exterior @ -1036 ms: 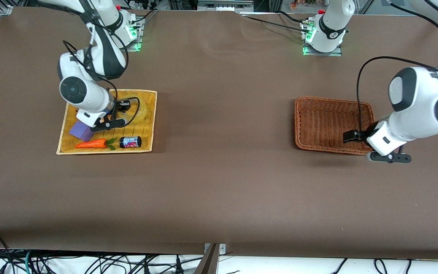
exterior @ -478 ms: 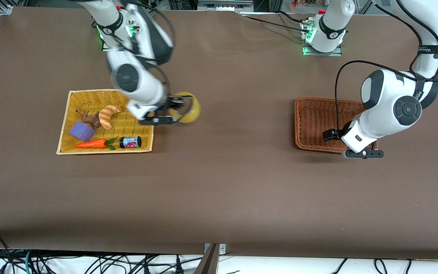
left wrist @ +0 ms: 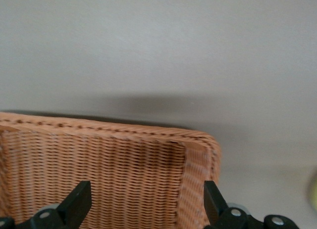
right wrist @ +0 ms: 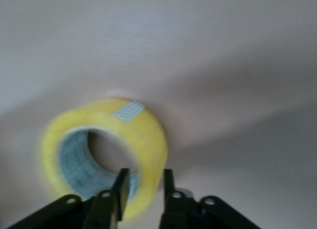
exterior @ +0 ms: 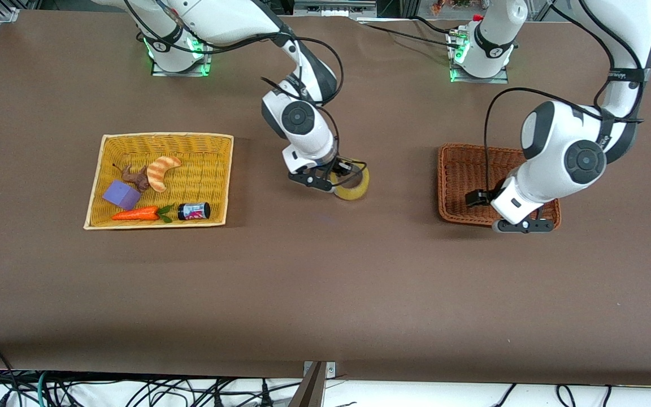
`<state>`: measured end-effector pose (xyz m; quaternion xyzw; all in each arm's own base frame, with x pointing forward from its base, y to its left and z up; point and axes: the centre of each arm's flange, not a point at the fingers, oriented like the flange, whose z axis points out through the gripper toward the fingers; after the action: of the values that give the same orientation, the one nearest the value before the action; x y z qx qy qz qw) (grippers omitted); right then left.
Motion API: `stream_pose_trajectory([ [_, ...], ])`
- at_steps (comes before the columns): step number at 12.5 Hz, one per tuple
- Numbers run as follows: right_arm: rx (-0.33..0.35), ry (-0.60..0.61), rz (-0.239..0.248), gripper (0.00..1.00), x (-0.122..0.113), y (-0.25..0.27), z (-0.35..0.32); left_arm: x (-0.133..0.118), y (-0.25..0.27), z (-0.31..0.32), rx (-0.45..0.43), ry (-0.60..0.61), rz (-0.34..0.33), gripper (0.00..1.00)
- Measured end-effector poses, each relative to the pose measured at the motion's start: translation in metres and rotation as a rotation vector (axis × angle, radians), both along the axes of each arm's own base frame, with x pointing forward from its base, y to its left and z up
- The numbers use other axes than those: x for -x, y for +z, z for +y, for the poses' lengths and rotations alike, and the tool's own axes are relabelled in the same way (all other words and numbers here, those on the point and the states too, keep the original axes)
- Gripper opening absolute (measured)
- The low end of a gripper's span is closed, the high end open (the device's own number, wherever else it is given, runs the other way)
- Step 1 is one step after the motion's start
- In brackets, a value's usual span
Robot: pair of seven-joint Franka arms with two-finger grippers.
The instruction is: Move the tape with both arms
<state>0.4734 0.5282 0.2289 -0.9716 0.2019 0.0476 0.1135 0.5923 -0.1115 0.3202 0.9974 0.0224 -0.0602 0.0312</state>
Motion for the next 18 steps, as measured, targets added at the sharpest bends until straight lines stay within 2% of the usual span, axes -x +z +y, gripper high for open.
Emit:
stream_pose_trajectory([
  [2, -0.006, -0.027, -0.008, 0.62, -0.013, 0.015, 0.000, 0.004, -0.002, -0.020, 0.006, 0.009, 0.000, 1.00],
  [4, 0.053, -0.010, 0.008, 0.85, -0.034, 0.031, -0.025, 0.010, -0.005, -0.042, 0.013, 0.040, -0.005, 1.00],
  [6, 0.142, 0.151, 0.031, 1.00, -0.066, 0.068, -0.080, 0.025, -0.018, -0.085, 0.033, 0.098, -0.025, 1.00],
  [9, 0.200, 0.375, 0.041, 1.00, -0.116, 0.141, -0.196, 0.060, -0.053, -0.160, 0.049, 0.157, -0.015, 1.00],
  [11, 0.210, 0.451, 0.047, 1.00, -0.136, 0.176, -0.267, 0.082, -0.076, -0.203, 0.054, 0.159, -0.002, 1.00],
  [13, 0.204, 0.478, 0.074, 1.00, -0.140, 0.202, -0.317, 0.098, -0.093, -0.228, 0.060, 0.142, 0.004, 1.00],
  [14, 0.189, 0.472, 0.071, 1.00, -0.139, 0.217, -0.330, 0.103, -0.099, -0.236, 0.063, 0.139, 0.005, 1.00],
  [16, 0.158, 0.443, 0.029, 1.00, -0.140, 0.251, -0.361, 0.113, -0.108, -0.252, 0.067, 0.148, 0.007, 1.00],
  [18, 0.198, 0.409, -0.028, 1.00, -0.141, 0.293, -0.414, 0.124, -0.119, -0.265, 0.069, 0.147, 0.013, 1.00],
])
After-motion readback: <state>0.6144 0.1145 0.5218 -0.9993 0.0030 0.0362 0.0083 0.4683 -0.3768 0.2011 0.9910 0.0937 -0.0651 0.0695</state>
